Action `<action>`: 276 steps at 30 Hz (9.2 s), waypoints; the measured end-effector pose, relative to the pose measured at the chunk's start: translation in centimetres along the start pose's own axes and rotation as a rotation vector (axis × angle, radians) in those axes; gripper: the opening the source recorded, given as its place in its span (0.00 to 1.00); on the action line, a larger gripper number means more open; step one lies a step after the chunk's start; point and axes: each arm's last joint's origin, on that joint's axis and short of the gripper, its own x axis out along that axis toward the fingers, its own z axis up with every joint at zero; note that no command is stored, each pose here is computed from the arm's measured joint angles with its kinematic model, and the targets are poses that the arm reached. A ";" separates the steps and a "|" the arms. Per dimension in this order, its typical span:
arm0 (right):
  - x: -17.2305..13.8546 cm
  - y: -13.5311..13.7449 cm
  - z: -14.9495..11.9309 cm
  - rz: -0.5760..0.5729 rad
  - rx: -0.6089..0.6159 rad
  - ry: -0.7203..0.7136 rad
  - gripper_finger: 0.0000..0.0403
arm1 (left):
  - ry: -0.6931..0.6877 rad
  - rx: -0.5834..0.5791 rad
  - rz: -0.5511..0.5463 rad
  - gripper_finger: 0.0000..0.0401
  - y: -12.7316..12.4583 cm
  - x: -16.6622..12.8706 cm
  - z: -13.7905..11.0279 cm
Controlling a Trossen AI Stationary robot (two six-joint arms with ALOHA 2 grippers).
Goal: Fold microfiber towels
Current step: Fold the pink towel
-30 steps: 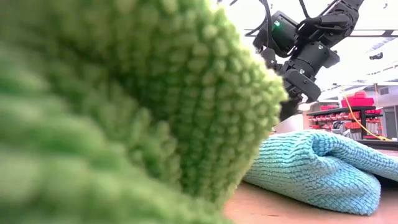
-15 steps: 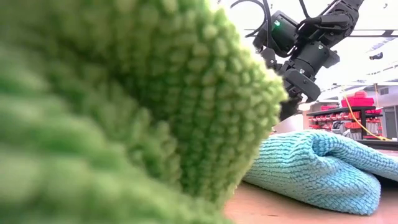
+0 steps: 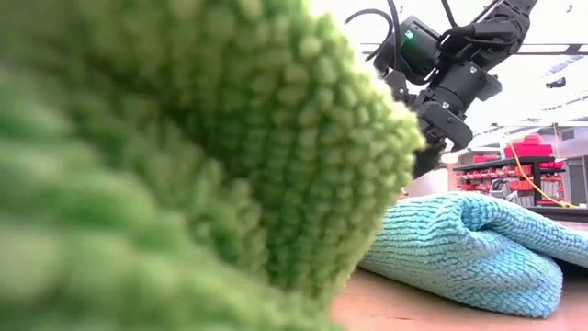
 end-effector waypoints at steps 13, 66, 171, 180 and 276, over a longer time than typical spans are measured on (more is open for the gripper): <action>0.0 0.0 0.0 0.000 -0.004 -0.001 0.34 | 0.022 0.045 0.056 0.27 -0.6 -0.2 0.3; -1.6 -3.3 -1.0 -0.358 0.081 -0.087 0.34 | -0.020 0.071 0.080 0.34 -1.4 -0.4 1.1; 0.3 -1.3 -1.7 -0.079 0.046 -0.031 0.34 | 0.216 0.174 -0.039 0.30 -6.7 -6.1 0.6; -0.9 -1.2 -0.5 -0.081 0.036 0.032 0.34 | 0.152 0.159 -0.042 0.42 -6.9 -5.6 1.2; -2.3 0.0 0.0 -0.054 0.063 -0.008 0.34 | 0.229 -0.402 -0.185 0.26 -0.6 -2.5 -1.8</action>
